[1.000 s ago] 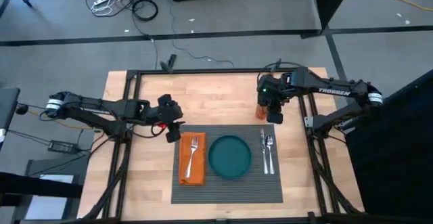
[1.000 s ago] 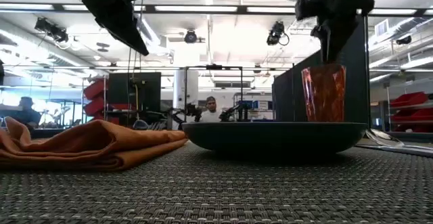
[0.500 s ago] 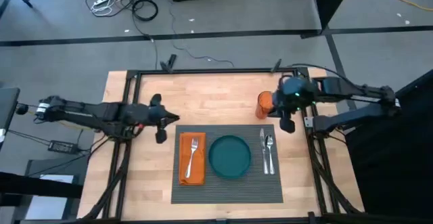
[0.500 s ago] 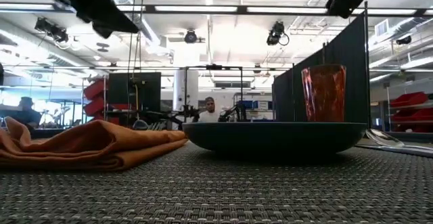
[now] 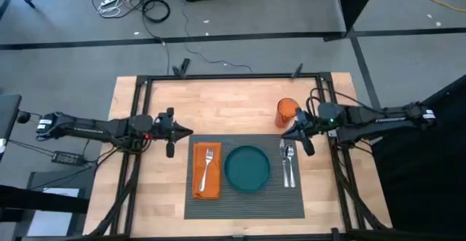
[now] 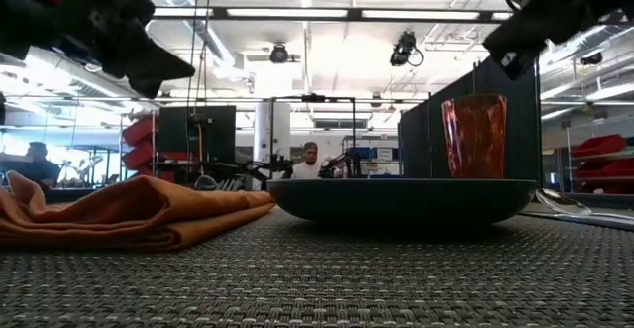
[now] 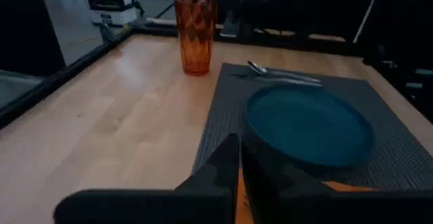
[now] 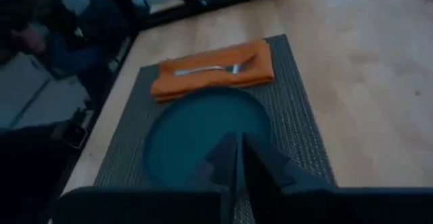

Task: Set table place
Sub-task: Return to Home Position

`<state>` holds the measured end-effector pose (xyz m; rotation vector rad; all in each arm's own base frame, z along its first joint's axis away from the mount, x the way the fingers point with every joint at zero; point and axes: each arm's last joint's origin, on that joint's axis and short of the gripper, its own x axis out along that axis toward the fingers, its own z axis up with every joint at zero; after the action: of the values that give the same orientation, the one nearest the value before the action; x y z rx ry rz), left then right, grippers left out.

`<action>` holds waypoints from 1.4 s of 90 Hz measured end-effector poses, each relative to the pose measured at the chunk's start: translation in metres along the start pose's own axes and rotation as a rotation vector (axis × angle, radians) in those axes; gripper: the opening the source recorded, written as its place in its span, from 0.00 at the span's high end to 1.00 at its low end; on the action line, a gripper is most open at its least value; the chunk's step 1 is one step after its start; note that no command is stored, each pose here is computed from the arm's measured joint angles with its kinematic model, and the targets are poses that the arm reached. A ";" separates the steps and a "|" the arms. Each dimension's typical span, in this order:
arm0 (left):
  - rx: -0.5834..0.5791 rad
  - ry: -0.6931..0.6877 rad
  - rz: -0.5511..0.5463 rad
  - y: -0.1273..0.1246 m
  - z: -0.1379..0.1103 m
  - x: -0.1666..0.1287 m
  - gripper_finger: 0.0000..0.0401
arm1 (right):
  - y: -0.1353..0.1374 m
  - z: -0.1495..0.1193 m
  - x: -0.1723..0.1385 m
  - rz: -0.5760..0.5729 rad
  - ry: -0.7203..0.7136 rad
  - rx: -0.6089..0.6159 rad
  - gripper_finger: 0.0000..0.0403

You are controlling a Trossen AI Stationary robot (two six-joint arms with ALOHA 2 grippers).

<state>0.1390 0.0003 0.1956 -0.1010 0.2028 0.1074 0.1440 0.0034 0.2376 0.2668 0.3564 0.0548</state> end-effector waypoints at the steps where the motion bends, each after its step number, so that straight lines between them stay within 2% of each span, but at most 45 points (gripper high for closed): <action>1: 0.000 -0.001 0.001 0.000 -0.001 0.000 1.00 | -0.001 -0.002 0.000 -0.002 -0.003 0.000 1.00; 21: -0.010 -0.040 0.026 0.004 -0.003 -0.009 1.00 | -0.005 -0.022 -0.012 -0.004 -0.086 0.022 0.99; 34: -0.058 -0.063 0.072 0.005 -0.002 -0.010 1.00 | -0.005 -0.022 -0.017 0.016 -0.111 0.051 0.99; 46: -0.063 -0.114 0.063 0.004 0.003 -0.011 1.00 | -0.006 -0.028 -0.015 0.018 -0.114 0.027 0.99; 59: 0.024 -0.059 0.033 0.003 -0.002 -0.010 1.00 | -0.011 -0.043 -0.011 -0.003 -0.170 0.008 0.99; 75: 0.023 -0.060 0.037 0.007 -0.015 -0.011 1.00 | -0.015 -0.056 -0.013 -0.007 -0.204 -0.007 0.99; 89: -0.005 -0.067 0.054 0.011 -0.026 -0.014 1.00 | -0.018 -0.061 -0.017 -0.055 -0.264 -0.003 0.99; 107: -0.007 -0.143 -0.008 0.013 -0.023 -0.021 1.00 | -0.020 -0.068 -0.021 -0.052 -0.317 -0.018 1.00; 126: -0.007 -0.109 -0.014 0.017 -0.028 -0.026 1.00 | -0.023 -0.079 -0.019 -0.038 -0.355 -0.014 0.99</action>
<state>0.1060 0.0114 0.1718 -0.1027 0.0932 0.0996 0.0988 -0.0006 0.1667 0.2504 0.0078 -0.0279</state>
